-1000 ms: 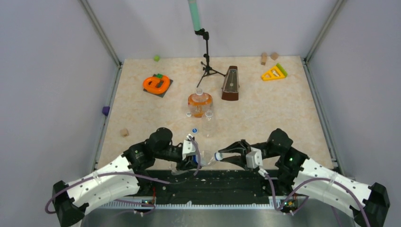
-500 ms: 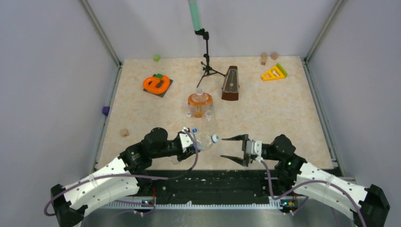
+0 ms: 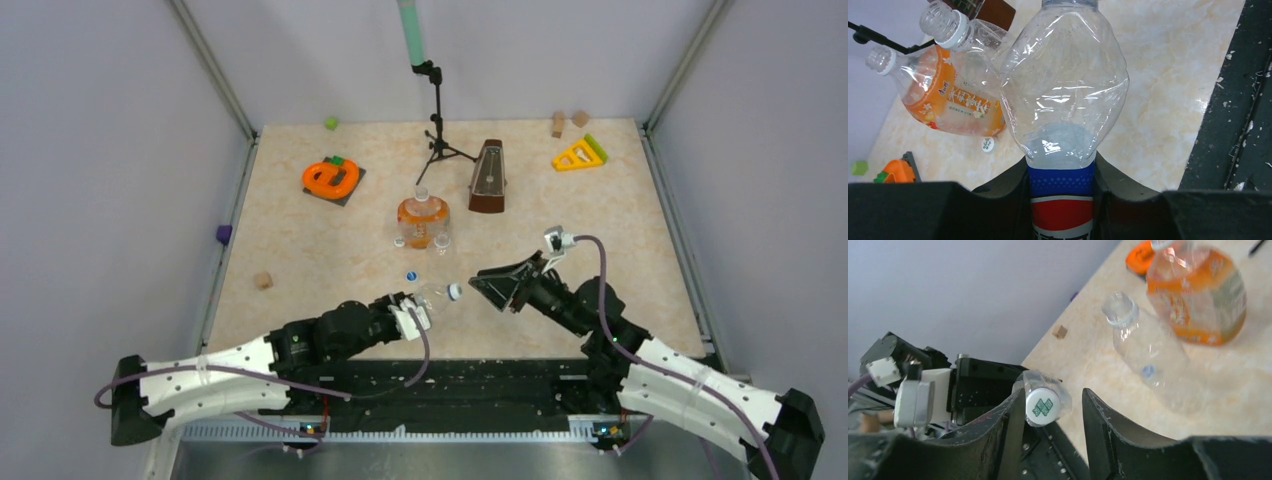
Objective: Unscrew the bottle caps
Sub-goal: Unscrew the bottle cap from the plastic bottle.
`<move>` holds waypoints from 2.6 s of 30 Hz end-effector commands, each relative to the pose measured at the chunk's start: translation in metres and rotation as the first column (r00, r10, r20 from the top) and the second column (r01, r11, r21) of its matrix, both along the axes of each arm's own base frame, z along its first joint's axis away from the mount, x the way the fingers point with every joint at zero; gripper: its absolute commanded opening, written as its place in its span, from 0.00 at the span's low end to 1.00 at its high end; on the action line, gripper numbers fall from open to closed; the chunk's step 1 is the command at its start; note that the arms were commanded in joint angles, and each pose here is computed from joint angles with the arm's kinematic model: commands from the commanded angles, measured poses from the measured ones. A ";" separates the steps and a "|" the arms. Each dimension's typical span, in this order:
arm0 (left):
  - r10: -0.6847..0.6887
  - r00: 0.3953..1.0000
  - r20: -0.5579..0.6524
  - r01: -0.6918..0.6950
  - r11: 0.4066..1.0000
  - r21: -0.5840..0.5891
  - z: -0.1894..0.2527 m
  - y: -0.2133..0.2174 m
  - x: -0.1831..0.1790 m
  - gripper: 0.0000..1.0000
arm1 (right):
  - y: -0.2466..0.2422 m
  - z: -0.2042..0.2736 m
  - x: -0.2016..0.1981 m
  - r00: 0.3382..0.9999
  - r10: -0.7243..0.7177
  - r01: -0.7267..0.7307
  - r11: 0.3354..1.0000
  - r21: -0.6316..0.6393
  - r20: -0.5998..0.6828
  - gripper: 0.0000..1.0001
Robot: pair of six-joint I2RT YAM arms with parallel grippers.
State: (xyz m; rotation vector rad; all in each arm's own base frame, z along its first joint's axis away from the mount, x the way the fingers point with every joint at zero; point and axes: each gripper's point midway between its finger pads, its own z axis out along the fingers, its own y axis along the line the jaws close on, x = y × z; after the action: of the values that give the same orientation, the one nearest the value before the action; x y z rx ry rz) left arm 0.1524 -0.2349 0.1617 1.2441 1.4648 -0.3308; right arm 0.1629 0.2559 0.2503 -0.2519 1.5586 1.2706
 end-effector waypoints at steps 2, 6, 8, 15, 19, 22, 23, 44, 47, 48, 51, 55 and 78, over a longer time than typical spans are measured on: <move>0.091 0.984 0.154 -0.093 0.996 0.008 0.018 -0.001 0.018 0.00 | 0.016 -0.006 0.001 0.950 0.049 -0.009 0.992 0.127 -0.310 0.44; 0.075 0.984 0.164 -0.085 0.995 0.051 0.011 -0.005 0.017 0.00 | 0.024 -0.015 0.003 0.933 0.052 -0.023 0.996 0.085 -0.356 0.44; 0.074 0.984 0.164 -0.084 0.995 0.060 0.009 -0.005 0.017 0.00 | 0.027 -0.016 0.002 0.930 0.069 -0.036 0.995 0.096 -0.360 0.43; 0.071 0.984 0.165 -0.083 0.994 0.067 0.006 -0.003 0.016 0.00 | 0.027 -0.012 -0.004 0.931 0.100 -0.061 0.991 0.120 -0.351 0.46; 0.062 0.984 0.168 -0.074 0.995 0.064 0.007 -0.004 0.015 0.00 | 0.027 -0.014 -0.004 0.929 0.103 -0.064 0.991 0.119 -0.356 0.46; 0.045 0.985 0.166 -0.057 0.996 0.063 0.006 -0.006 0.013 0.00 | 0.031 -0.014 -0.005 0.926 0.120 -0.079 0.989 0.127 -0.357 0.46; 0.040 0.986 0.164 -0.052 0.997 0.065 0.005 -0.007 0.012 0.00 | 0.033 -0.013 -0.005 0.926 0.129 -0.087 0.987 0.132 -0.356 0.45; 0.010 0.999 0.051 -0.009 1.000 -0.021 0.012 -0.019 -0.002 0.00 | 0.054 -0.033 -0.031 0.922 0.320 -0.343 0.936 -0.080 -0.216 0.00; -0.041 0.999 0.001 0.041 0.996 -0.082 0.023 -0.027 -0.012 0.00 | 0.056 -0.049 -0.031 0.924 0.352 -0.376 0.906 -0.195 -0.146 0.00; -0.062 0.998 -0.007 0.061 0.992 -0.110 0.027 -0.029 -0.016 0.00 | 0.056 -0.051 -0.031 0.923 0.367 -0.385 0.894 -0.229 -0.117 0.00; -0.148 0.988 -0.031 0.139 0.971 -0.195 0.041 -0.033 -0.026 0.00 | 0.057 -0.056 -0.033 0.906 0.421 -0.413 0.849 -0.330 -0.051 0.00; -0.288 0.956 -0.063 0.253 0.912 -0.323 0.057 -0.027 -0.040 0.00 | 0.059 -0.045 -0.044 0.840 0.538 -0.466 0.782 -0.413 0.072 0.00; -0.704 0.702 -0.110 0.594 0.663 -0.454 0.095 -0.034 -0.107 0.00 | 0.053 -0.026 -0.080 0.244 0.775 -0.369 0.631 -0.683 0.584 0.00</move>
State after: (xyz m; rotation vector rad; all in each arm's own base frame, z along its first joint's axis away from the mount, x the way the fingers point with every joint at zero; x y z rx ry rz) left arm 0.0682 -0.2459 0.1506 1.3733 1.5759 -1.1224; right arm 0.0888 0.3054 0.2218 -1.5541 1.0494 1.1449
